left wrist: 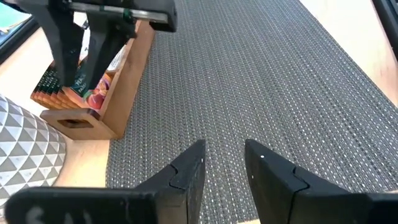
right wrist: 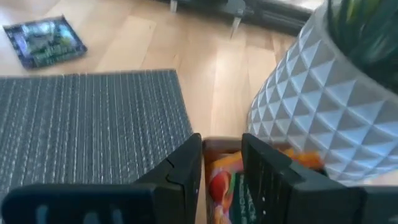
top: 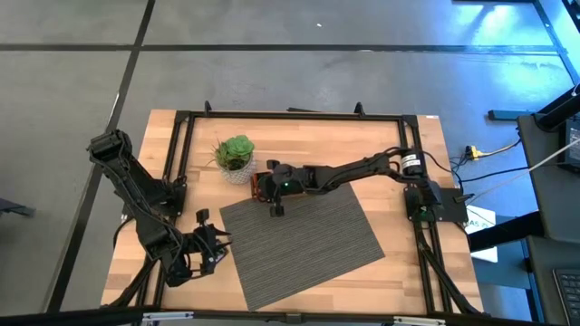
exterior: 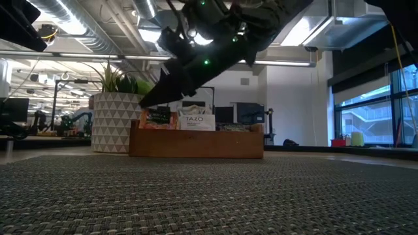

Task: Pick & Place Tea
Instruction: Put the black tea bag into the right slot of the wooden organizer

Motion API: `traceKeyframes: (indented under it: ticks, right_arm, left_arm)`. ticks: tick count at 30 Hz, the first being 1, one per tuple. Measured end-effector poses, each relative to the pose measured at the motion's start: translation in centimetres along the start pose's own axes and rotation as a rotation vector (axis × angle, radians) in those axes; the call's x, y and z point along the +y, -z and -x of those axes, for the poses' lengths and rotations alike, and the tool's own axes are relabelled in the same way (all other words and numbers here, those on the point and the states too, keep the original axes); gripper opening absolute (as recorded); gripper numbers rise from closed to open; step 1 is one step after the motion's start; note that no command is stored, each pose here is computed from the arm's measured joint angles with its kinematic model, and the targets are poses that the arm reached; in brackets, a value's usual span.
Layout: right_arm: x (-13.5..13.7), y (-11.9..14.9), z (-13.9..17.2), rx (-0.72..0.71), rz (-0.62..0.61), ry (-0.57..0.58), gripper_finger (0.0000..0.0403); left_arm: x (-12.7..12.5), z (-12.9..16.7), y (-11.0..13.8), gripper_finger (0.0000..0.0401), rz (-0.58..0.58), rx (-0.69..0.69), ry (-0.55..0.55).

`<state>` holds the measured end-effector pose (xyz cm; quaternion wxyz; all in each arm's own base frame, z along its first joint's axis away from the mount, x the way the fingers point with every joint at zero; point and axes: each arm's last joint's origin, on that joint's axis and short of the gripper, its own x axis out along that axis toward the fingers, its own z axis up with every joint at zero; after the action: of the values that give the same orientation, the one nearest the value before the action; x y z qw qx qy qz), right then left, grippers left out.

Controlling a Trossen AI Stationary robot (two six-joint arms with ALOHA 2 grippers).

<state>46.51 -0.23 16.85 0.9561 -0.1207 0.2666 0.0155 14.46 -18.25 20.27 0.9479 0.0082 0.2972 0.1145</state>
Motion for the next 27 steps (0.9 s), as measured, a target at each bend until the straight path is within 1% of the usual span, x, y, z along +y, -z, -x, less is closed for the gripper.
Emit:
traceKeyframes:
  ticks: [2, 5, 8, 10, 12, 13, 15, 17, 19, 21, 24, 27]
  right_arm:
    - [0.1, 0.4, -0.6, -0.013, -0.003, 0.003, 0.0117]
    - [0.4, 1.4, -1.4, 0.01, -0.003, -0.003, 0.0117]
    - [0.5, 1.7, -1.7, 0.016, -0.009, -0.004, 0.0117]
    - [0.5, 1.5, -1.7, 0.002, -0.054, -0.001, 0.0117]
    - [0.3, 1.1, -1.4, -0.015, -0.139, 0.005, 0.0117]
    - [0.1, 0.5, -1.2, -0.032, -0.192, 0.021, 0.0117]
    - [-0.3, -0.5, -0.8, -0.062, -0.291, 0.095, 0.0117]
    - [-0.7, -0.9, -0.7, -0.07, -0.32, 0.205, 0.0117]
    - [-0.9, -0.6, -0.7, -0.044, -0.336, 0.301, 0.0117]
    - [-0.9, -0.3, -0.7, -0.027, -0.369, 0.329, 0.0117]
    - [-0.4, -0.4, -0.8, -0.03, -0.391, 0.318, 0.0117]
    - [0.5, -0.2, -1.1, -0.029, -0.387, 0.306, 0.0117]
  left_arm:
    - [0.0, 0.0, 0.0, 0.0109, 0.0, 0.0, 0.0]
    - [0.0, 0.0, 0.0, 0.0109, 0.003, 0.001, 0.001]
    - [0.0, 0.0, 0.0, 0.0109, 0.01, 0.01, 0.009]
    - [0.0, 0.0, 0.1, 0.0109, 0.016, 0.02, 0.014]
    - [-0.1, 0.0, 0.1, 0.0109, 0.019, 0.027, 0.019]
    - [-0.1, 0.0, 0.1, 0.0109, 0.019, 0.029, 0.02]
    - [-0.1, 0.0, 0.1, 0.0109, 0.02, 0.032, 0.022]
    - [-0.1, 0.0, 0.1, 0.0109, 0.019, 0.032, 0.022]
    - [-0.1, 0.0, 0.1, 0.0109, 0.02, 0.03, 0.021]
    - [-0.1, 0.0, 0.1, 0.0109, 0.027, 0.025, 0.017]
    - [0.0, 0.0, 0.1, 0.0109, 0.035, 0.02, 0.013]
    - [0.0, 0.0, 0.1, 0.0109, 0.035, 0.02, 0.014]
